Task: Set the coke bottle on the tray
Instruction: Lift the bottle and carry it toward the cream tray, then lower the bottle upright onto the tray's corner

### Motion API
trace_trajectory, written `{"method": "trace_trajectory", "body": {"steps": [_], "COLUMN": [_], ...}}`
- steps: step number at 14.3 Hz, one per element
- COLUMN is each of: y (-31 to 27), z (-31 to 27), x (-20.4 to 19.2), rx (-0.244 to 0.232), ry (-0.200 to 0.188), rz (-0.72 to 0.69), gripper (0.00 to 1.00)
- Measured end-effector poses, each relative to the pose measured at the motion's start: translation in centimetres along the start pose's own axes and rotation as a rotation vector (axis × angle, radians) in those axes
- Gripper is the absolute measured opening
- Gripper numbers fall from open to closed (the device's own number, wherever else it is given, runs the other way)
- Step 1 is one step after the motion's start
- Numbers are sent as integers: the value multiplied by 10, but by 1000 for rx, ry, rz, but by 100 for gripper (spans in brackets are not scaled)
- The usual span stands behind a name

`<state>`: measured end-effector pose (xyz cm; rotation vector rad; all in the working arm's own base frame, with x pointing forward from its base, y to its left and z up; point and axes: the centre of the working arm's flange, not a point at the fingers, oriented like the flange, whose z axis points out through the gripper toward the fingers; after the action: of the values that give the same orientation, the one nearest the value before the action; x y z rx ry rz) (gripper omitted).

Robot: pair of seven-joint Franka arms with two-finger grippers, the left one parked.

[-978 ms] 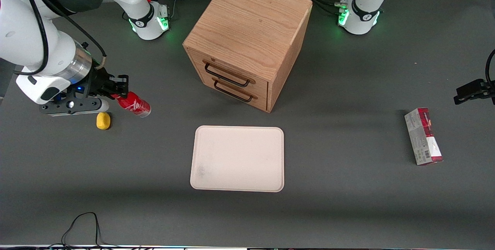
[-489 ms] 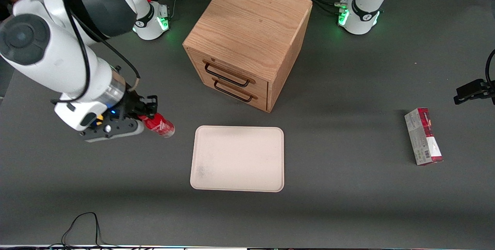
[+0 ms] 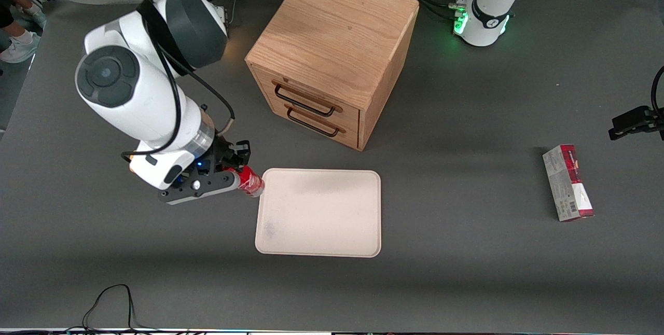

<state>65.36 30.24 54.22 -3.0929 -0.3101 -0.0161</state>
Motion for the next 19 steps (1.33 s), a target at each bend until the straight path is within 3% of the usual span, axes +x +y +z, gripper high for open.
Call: {"method": "trace_trajectory", "body": {"steps": [12,19], "y": [6,7], "z": [182,214], "x": [53,59], "rx": [-20,-22], "ry": [-53,-55], "rz": [21,23], "gripper": [31,31]}}
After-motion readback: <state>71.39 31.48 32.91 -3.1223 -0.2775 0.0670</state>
